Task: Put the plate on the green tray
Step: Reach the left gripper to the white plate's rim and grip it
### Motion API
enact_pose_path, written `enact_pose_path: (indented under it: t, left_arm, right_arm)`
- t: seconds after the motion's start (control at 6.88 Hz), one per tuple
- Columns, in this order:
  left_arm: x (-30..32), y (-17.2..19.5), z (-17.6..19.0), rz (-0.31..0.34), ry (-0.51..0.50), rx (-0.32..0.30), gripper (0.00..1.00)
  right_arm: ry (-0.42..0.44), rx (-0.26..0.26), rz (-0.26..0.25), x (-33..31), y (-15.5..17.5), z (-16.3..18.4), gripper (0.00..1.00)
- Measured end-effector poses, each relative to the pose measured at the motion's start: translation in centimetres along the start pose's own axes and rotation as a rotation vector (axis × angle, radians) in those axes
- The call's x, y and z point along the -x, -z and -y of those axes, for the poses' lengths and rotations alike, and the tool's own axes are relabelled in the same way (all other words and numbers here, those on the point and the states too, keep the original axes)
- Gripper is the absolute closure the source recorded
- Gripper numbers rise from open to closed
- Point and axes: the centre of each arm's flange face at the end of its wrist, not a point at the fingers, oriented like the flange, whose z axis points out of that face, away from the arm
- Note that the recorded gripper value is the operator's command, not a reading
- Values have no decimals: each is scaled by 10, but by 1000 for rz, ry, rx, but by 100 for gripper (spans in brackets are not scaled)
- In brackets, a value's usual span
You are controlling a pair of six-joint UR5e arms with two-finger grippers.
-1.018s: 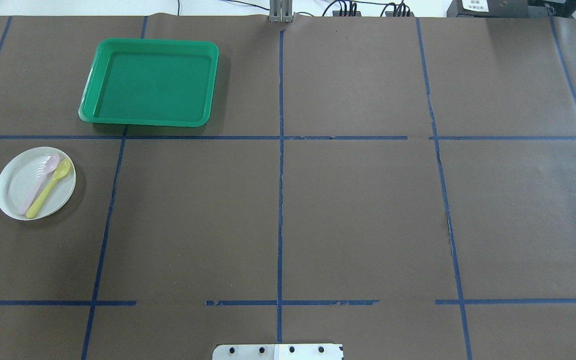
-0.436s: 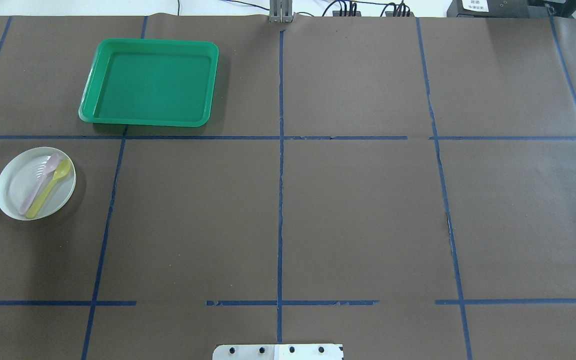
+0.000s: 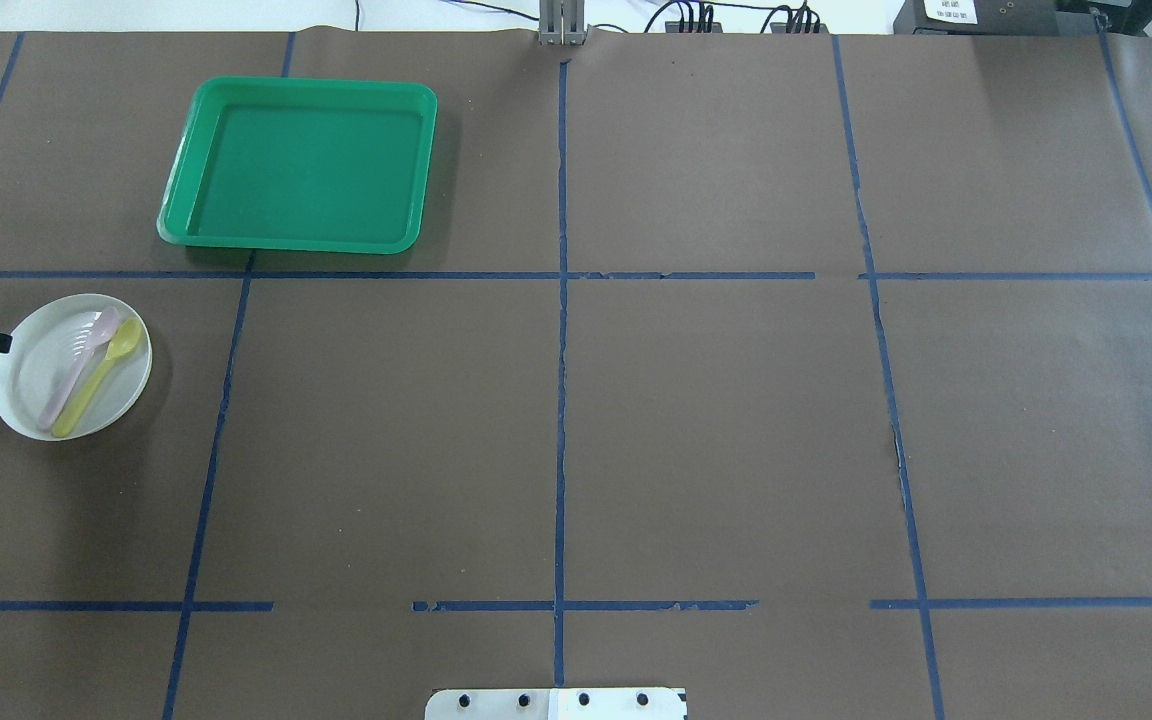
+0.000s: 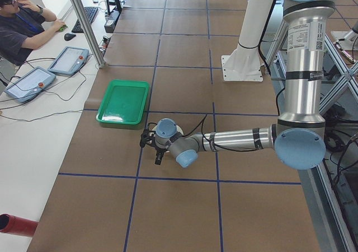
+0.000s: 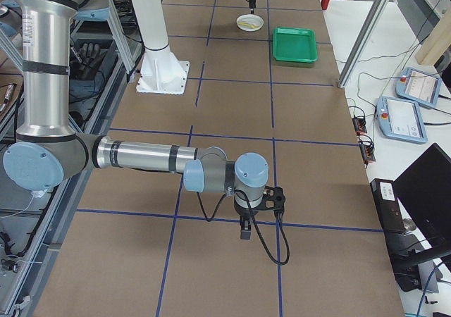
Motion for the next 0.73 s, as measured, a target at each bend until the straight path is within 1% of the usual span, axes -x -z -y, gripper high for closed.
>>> enact_pose_path:
  t: [0.15,0.29,0.44,0.58,0.73]
  left_arm:
    - [-5,-6,-2,-3,-5,11,20]
    - [-9,-10,-4,-6,-8,20,62]
    - [-12,-12,-6,-9,-10,26,94]
    - [-14,-13,-6,-12,-10,30,100]
    - [-15,-13,-5,-14,-10,33,100]
  right_arm:
    - [0,0,0,0,0,0,0]
    - [0,0,0,0,0,0,0]
    - [0,0,0,0,0,0,0]
    - [0,0,0,0,0,0,0]
    - [0,0,0,0,0,0,0]
